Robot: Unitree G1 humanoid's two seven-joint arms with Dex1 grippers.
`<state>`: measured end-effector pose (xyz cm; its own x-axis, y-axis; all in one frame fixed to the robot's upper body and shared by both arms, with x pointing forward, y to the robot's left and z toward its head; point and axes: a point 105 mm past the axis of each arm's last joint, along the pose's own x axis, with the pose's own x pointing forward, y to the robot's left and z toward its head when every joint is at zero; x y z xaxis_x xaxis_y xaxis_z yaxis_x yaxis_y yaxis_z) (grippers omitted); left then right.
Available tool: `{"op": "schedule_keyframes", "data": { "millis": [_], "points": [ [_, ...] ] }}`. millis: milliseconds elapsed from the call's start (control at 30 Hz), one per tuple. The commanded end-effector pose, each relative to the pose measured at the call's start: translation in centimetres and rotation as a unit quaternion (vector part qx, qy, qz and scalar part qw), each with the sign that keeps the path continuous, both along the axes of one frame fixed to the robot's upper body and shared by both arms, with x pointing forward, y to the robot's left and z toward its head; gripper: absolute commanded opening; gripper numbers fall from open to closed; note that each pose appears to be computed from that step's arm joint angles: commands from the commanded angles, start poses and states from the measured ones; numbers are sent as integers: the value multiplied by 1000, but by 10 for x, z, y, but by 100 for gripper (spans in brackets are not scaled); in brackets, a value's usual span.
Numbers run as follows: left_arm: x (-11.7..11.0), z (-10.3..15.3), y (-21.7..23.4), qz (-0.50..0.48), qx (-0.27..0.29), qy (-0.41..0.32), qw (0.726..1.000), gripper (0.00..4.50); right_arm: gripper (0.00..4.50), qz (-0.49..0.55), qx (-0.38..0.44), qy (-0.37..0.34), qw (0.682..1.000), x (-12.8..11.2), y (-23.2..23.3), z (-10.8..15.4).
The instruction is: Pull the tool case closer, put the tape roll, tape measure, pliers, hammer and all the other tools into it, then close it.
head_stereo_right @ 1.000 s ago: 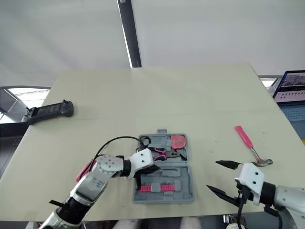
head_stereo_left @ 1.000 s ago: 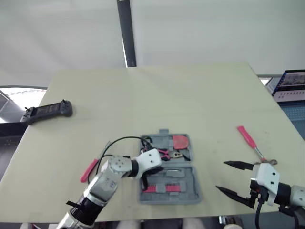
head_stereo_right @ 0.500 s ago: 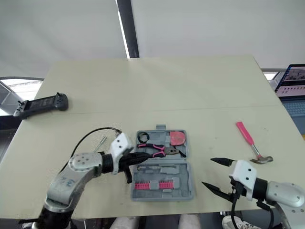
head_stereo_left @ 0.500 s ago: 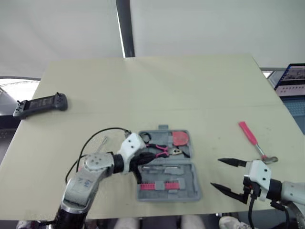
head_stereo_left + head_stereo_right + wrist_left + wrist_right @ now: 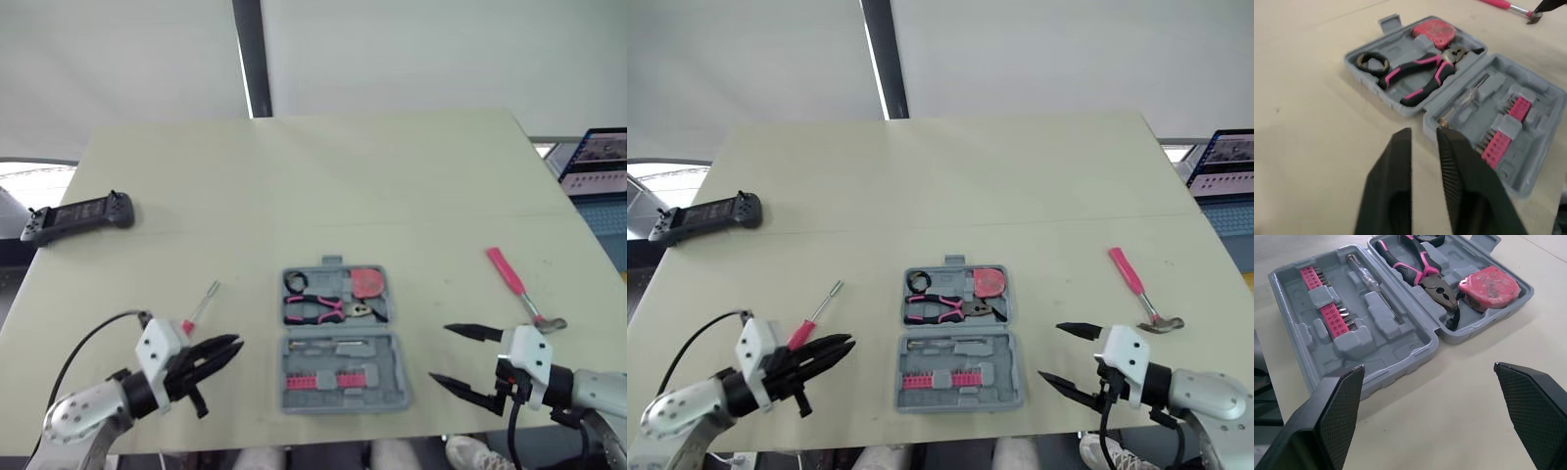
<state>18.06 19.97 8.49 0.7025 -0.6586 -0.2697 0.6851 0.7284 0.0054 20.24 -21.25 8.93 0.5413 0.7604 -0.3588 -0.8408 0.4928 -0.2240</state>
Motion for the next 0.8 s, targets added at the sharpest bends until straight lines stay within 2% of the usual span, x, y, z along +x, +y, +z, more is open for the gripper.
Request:
{"op": "schedule_keyframes", "data": {
  "millis": [33,133,500,800],
  "points": [
    [-12,4,11,28,4,-22,999,285,450,0,10,-7,1000,-4,1,5],
    [-21,2,18,48,10,-28,998,444,450,-5,10,-2,1000,-6,-2,3],
    [-44,-6,24,56,29,-48,997,444,450,-10,4,10,1000,-7,-10,-6],
    [-47,-11,15,48,14,-38,998,444,450,-7,4,11,1000,-6,-10,-7]
  ]
}}
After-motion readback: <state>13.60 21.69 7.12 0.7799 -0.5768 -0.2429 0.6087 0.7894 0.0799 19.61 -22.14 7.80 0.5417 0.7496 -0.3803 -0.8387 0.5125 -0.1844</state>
